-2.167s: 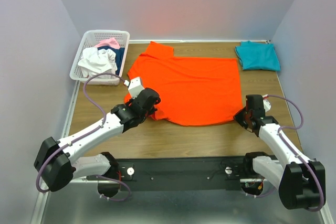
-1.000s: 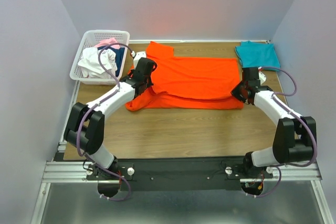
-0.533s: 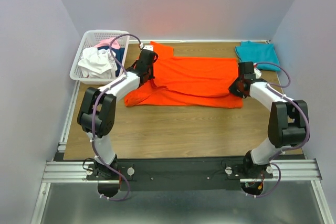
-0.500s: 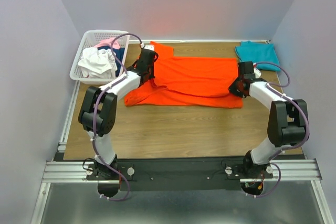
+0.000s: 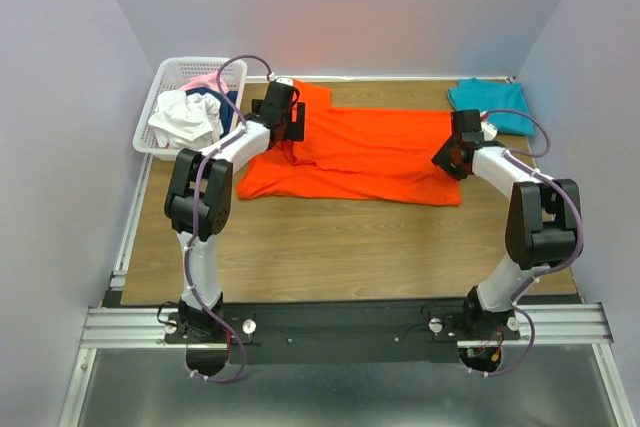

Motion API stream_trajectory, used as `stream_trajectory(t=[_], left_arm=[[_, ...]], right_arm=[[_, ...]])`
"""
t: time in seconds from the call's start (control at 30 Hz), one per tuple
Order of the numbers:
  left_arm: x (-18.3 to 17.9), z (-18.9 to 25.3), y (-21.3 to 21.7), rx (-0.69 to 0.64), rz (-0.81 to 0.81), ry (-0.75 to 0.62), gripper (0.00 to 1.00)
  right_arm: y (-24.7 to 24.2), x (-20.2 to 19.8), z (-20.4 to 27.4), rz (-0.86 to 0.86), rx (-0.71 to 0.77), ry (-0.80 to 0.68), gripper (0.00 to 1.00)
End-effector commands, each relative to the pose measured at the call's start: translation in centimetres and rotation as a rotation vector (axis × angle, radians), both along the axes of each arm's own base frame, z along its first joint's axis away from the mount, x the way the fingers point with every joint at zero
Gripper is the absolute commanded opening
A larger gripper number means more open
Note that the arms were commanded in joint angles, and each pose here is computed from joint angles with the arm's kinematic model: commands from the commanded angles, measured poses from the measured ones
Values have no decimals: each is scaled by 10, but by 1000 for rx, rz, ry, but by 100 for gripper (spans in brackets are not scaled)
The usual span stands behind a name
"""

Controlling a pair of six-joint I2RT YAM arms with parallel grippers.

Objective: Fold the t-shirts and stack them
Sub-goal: Fold the tshirt

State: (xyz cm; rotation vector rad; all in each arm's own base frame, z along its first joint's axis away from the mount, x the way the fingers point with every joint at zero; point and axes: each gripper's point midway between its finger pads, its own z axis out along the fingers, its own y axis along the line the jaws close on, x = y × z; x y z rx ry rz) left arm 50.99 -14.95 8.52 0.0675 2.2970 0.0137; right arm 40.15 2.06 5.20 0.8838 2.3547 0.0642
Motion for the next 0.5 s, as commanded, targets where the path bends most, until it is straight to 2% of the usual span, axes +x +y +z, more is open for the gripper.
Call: stream_trajectory(t=[0.0,0.03,0.1,0.13,0.17,0.2,0.23,0.3,0.4,0.47], left_arm=[[6,22,0,-31,27,-29,98],[4,31,2,-40,38,-43,98],[-1,51,2,-73,58,-77,98],[-10,46,6,-75,68,-60,98],[-14,50,6,-90,73,-76,98],[-20,64,6,-124,75,-105,98],[-31,53,8,-135,80,-88,98],[-43,58,4,-190,69,-98,98],[-72,28,-7,-280,30,-33,98],[-76,21,-12,-326,31,-30,98]], right_arm=[[-18,26,28,-26,-93,-78,57],[-16,28,34,-11,-89,-92,60],[-5,29,41,64,-57,-103,74],[0,26,47,91,-43,-117,79],[3,23,47,123,-37,-114,90],[11,14,40,168,-10,-96,96],[14,9,41,191,0,-98,100],[29,-6,29,257,47,-74,100],[47,-18,17,335,97,-57,100],[52,-23,6,359,105,-31,100]])
